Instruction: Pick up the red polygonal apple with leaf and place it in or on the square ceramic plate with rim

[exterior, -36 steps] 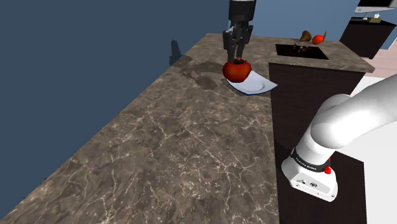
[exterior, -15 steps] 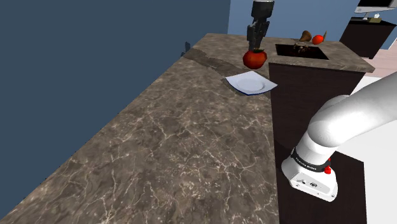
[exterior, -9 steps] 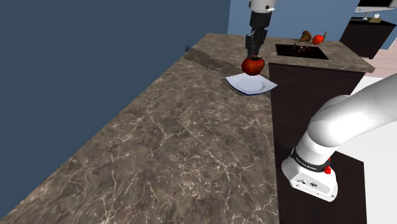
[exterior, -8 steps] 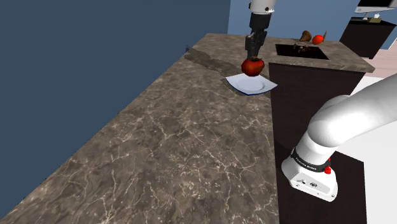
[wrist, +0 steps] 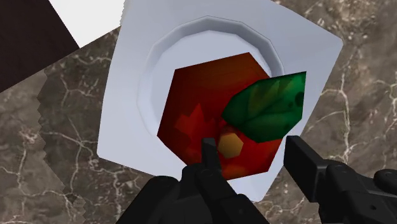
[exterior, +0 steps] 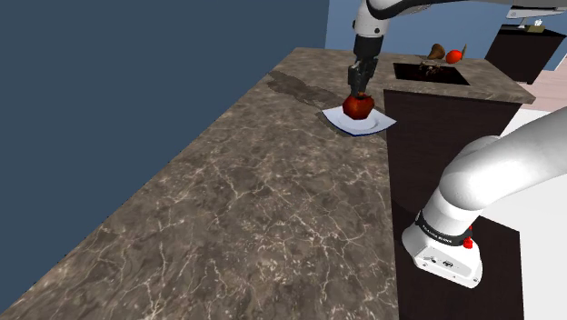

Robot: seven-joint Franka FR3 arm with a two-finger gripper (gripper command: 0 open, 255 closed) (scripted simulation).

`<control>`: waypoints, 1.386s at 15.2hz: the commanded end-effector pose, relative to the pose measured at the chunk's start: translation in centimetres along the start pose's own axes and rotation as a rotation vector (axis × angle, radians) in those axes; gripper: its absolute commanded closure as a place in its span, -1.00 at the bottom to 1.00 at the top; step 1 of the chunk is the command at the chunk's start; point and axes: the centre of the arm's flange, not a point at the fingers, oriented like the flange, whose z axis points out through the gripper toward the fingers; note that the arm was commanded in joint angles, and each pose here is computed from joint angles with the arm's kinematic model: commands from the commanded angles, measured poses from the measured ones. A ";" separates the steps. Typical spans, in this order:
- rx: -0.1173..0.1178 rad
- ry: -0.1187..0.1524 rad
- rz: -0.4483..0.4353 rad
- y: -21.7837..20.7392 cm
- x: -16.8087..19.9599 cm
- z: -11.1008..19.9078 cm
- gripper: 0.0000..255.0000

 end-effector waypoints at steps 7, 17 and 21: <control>0.000 0.001 0.000 0.0 -0.1 0.3 1.00; 0.000 0.001 0.000 0.0 -0.1 -4.7 -1.00; 0.000 0.001 0.000 0.0 -0.1 -4.7 -1.00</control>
